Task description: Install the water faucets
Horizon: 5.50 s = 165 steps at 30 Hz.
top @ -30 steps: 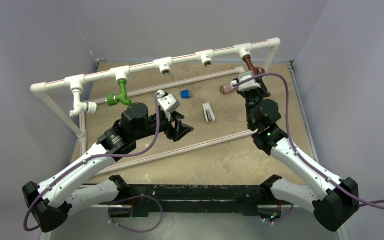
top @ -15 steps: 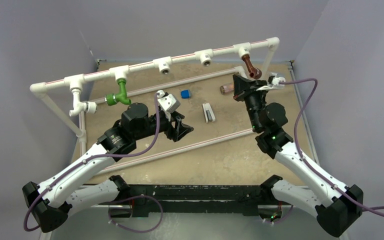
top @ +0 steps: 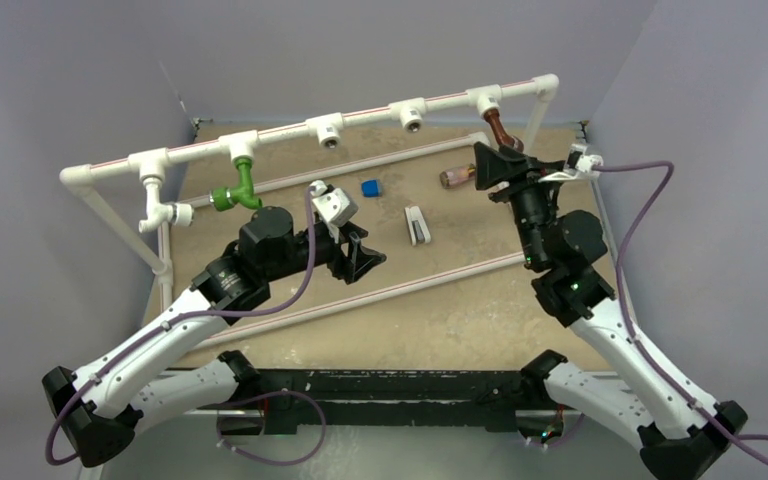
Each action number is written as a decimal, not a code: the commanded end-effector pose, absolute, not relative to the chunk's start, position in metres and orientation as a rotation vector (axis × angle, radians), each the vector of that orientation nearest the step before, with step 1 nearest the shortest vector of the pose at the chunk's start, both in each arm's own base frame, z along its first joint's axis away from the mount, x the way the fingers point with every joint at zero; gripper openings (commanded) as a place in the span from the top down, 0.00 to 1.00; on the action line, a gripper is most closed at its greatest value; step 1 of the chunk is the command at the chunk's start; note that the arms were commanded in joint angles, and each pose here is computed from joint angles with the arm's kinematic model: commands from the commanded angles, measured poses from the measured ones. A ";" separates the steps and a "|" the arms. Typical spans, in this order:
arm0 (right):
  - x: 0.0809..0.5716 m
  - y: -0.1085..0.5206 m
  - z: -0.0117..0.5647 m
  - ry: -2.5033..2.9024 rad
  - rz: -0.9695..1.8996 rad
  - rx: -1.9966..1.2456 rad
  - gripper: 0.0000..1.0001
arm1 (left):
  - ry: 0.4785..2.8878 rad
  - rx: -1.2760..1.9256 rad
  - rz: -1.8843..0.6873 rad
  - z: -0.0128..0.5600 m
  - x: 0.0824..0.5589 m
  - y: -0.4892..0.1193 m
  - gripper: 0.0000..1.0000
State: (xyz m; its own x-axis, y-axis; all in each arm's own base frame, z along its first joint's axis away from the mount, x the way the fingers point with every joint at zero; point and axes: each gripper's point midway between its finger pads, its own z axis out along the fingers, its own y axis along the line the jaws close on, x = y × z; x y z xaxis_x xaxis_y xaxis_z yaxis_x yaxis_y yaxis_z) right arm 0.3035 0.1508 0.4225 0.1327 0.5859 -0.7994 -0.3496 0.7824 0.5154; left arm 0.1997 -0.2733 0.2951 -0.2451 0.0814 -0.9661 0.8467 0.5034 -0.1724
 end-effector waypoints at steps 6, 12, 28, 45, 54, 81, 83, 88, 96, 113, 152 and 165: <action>0.285 0.101 0.454 1.255 0.258 0.029 0.16 | 1.593 0.791 -0.921 0.324 0.196 -0.275 0.41; 0.289 0.094 0.443 1.270 -0.001 -0.196 0.10 | 1.591 0.790 -0.921 0.325 0.196 -0.275 0.40; 0.334 0.099 0.408 1.264 -0.470 -0.558 0.08 | 1.602 0.790 -0.911 0.321 0.198 -0.275 0.41; 0.365 0.090 0.414 1.237 -0.535 -0.484 0.29 | 1.613 0.789 -0.904 0.317 0.201 -0.276 0.41; 0.372 0.095 0.409 1.241 -0.425 -0.484 0.56 | 1.614 0.790 -0.904 0.317 0.201 -0.276 0.41; 0.347 0.134 0.426 1.194 0.277 -0.193 1.00 | 1.605 0.784 -0.897 0.320 0.200 -0.274 0.40; 0.344 0.135 0.432 1.185 0.329 -0.163 1.00 | 1.604 0.783 -0.897 0.320 0.200 -0.274 0.41; 0.336 0.139 0.444 1.158 0.419 -0.128 1.00 | 1.597 0.784 -0.898 0.322 0.199 -0.273 0.41; 0.352 0.119 0.437 1.198 0.262 -0.091 1.00 | 1.601 0.784 -0.899 0.321 0.200 -0.274 0.41; 0.392 0.071 0.434 1.188 -0.025 0.032 0.84 | 1.639 0.782 -0.877 0.309 0.207 -0.276 0.41; 0.280 0.116 0.246 1.875 0.598 0.264 0.01 | 1.737 0.727 -0.662 0.288 0.237 -0.260 0.36; 0.307 0.055 0.211 1.691 0.325 0.607 0.01 | 1.773 0.703 -0.611 0.276 0.247 -0.258 0.36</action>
State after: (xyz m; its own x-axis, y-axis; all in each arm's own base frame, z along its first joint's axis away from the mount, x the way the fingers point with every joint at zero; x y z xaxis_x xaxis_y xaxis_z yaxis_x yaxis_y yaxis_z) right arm 0.2926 0.0807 0.2068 -0.2772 0.5182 -0.8091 0.1117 0.8538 0.5085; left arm 0.2397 -0.2559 0.2579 -0.2861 0.1914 -0.9389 0.7250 0.6839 -0.0816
